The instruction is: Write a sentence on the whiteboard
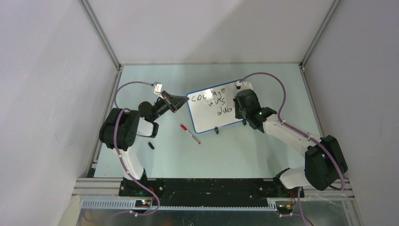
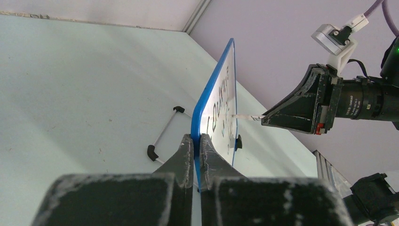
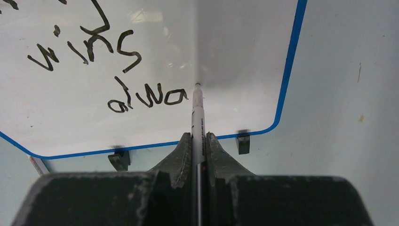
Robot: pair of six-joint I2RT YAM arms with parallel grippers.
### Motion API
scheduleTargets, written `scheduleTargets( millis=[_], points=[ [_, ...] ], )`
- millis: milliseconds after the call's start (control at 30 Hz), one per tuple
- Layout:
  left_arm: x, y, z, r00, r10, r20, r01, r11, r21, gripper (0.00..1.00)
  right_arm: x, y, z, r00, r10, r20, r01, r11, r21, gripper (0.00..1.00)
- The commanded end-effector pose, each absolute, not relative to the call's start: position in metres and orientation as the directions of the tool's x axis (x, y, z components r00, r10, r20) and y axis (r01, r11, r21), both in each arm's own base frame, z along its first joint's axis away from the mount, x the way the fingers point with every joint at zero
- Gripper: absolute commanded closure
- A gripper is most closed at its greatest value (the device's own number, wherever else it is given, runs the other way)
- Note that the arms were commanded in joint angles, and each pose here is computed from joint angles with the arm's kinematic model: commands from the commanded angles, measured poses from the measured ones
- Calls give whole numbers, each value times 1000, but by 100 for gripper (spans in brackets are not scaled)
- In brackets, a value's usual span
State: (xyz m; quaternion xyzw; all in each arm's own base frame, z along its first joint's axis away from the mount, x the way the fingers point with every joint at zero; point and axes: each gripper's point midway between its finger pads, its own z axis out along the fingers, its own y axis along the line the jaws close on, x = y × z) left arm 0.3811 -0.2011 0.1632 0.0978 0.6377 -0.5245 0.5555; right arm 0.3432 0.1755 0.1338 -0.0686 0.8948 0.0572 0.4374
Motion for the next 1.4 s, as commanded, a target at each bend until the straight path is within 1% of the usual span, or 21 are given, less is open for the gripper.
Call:
scheduleTargets(
  millis=[0, 200, 833, 1367],
  points=[
    [377, -200, 170, -307, -431, -848, 750, 440, -495, 100, 352, 178, 140, -596, -38, -802, -154, 986, 67, 100],
    [377, -200, 169, -307, -431, -848, 749, 440, -495, 100, 346, 175, 134, -620, -47, -783, -154, 986, 63, 100],
    [377, -200, 170, -307, -432, -848, 749, 440, -495, 100, 333, 170, 124, -636, -50, -770, -157, 985, 66, 100],
    [377, -200, 169, -310, -432, -847, 749, 439, -497, 100, 354, 172, 145, -595, -19, -803, -142, 986, 82, 100]
  ],
)
